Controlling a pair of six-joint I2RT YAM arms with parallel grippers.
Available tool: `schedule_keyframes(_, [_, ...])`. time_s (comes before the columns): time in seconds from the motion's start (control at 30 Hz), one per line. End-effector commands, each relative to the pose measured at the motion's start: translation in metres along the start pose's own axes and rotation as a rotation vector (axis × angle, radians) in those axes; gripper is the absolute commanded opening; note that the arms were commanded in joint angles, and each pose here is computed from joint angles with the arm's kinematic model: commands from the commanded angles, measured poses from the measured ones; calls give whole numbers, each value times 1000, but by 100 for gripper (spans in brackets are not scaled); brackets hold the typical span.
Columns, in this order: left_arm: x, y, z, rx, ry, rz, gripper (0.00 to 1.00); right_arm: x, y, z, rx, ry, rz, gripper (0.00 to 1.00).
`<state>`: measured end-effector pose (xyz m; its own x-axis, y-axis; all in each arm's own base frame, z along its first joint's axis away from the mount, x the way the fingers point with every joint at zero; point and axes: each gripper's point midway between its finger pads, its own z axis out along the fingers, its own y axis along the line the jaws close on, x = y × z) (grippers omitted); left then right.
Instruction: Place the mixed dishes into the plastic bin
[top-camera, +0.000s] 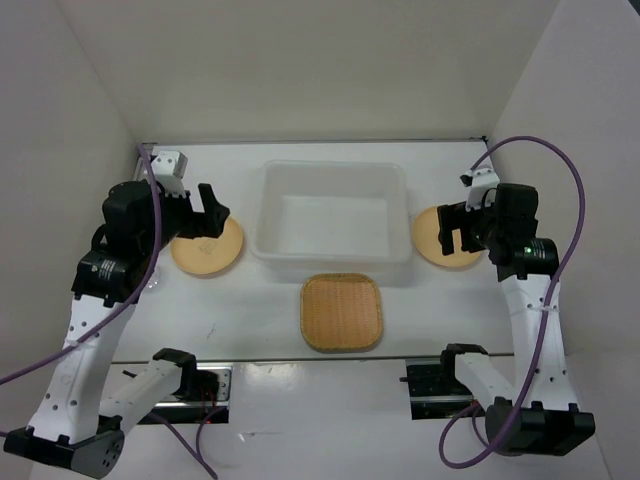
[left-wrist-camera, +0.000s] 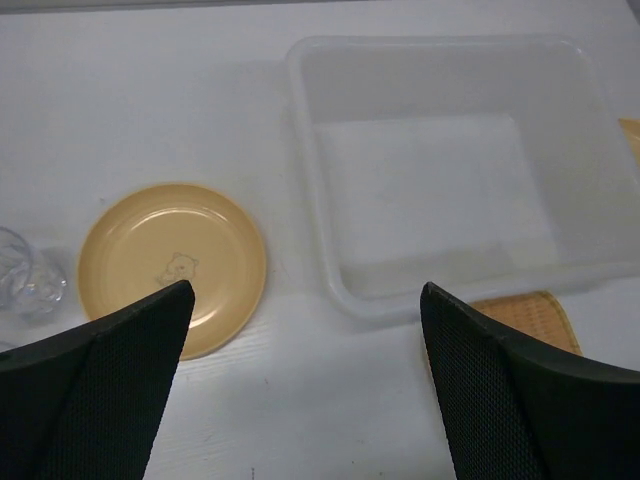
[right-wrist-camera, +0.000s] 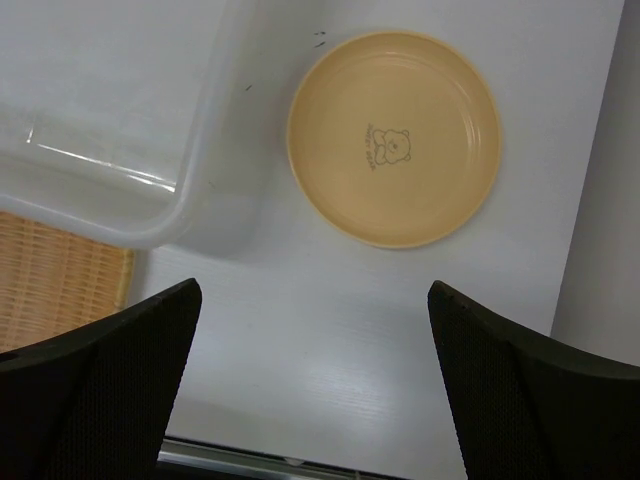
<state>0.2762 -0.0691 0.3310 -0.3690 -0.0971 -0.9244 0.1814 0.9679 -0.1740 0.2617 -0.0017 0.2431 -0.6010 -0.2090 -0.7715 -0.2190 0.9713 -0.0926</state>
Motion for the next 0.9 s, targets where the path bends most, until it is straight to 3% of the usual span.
schedule_keyframes(0.0, [10,-27,2,149,37,10,100,-13,-2,-13,49,-75,53,98])
schedule_keyframes(0.07, [14,-34,1,159,46,-44,100,-6,10,-11,-8,-76,77,98])
schedule_keyframes(0.23, [77,-46,31,173,334,-142,100,-15,13,-18,-15,-151,68,98])
schedule_keyframes(0.37, [133,-72,49,267,528,-189,100,-10,26,-9,-111,-107,26,98])
schedule_keyframes(0.43, [156,-90,52,351,624,-204,100,-8,43,-9,-226,-96,-51,81])
schedule_keyframes(0.47, [163,-97,52,367,656,-205,100,-5,45,-5,-256,-86,-110,66])
schedule_keyframes(0.5, [173,-98,56,362,693,-205,100,0,60,-5,-331,-73,-159,32])
schedule_keyframes(0.53, [176,-97,58,362,703,-194,100,4,63,1,-350,-64,-200,12])
schedule_keyframes(0.57, [175,-100,59,364,702,-183,100,1,64,5,-359,-71,-233,0])
schedule_keyframes(0.73, [182,-98,59,355,735,-179,100,9,107,20,-497,-88,-482,0])
schedule_keyframes(0.87, [208,-99,61,362,828,-214,100,39,131,26,-609,-40,-685,0])
